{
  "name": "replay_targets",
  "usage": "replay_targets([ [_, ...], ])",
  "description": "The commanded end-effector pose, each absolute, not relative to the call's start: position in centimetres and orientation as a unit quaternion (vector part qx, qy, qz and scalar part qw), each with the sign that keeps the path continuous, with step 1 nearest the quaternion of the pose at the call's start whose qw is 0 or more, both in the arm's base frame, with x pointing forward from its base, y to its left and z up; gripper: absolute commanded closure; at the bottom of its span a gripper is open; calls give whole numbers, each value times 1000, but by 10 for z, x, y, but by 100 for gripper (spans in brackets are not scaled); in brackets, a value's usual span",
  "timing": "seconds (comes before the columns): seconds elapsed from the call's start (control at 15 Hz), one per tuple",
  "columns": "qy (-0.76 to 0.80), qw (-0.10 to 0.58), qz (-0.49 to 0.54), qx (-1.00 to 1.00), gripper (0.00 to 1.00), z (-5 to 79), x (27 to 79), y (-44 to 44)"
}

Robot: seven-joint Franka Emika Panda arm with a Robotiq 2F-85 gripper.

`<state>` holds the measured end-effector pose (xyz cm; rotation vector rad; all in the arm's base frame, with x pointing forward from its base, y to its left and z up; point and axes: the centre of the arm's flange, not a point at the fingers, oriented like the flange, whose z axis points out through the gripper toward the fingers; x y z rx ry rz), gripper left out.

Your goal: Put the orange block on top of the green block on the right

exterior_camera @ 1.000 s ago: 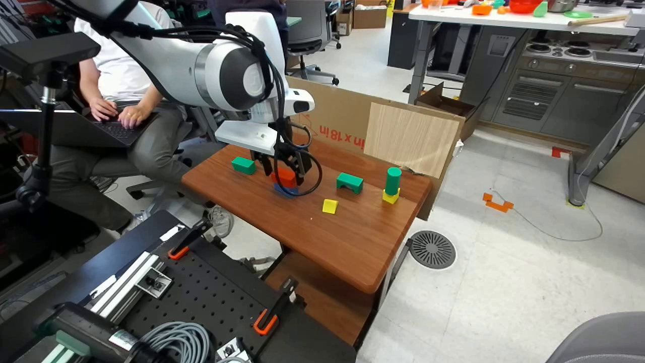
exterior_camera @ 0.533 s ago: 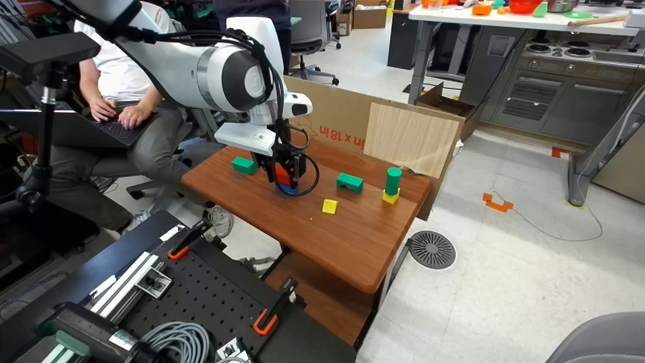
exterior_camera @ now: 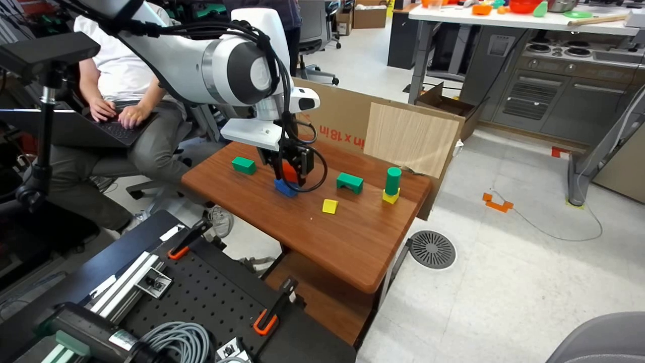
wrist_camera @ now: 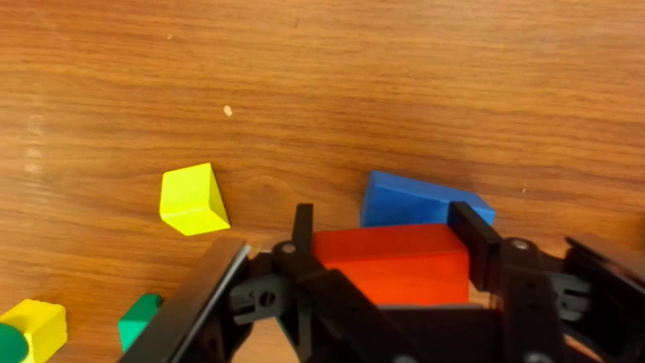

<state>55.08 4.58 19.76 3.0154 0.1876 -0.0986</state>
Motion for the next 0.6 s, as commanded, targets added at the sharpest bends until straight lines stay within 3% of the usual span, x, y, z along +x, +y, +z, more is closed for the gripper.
replay_targets([
  [0.0,45,62,-36,996,58,214,556,17],
  [0.53,-2,66,-39,997,58,192,583,-35],
])
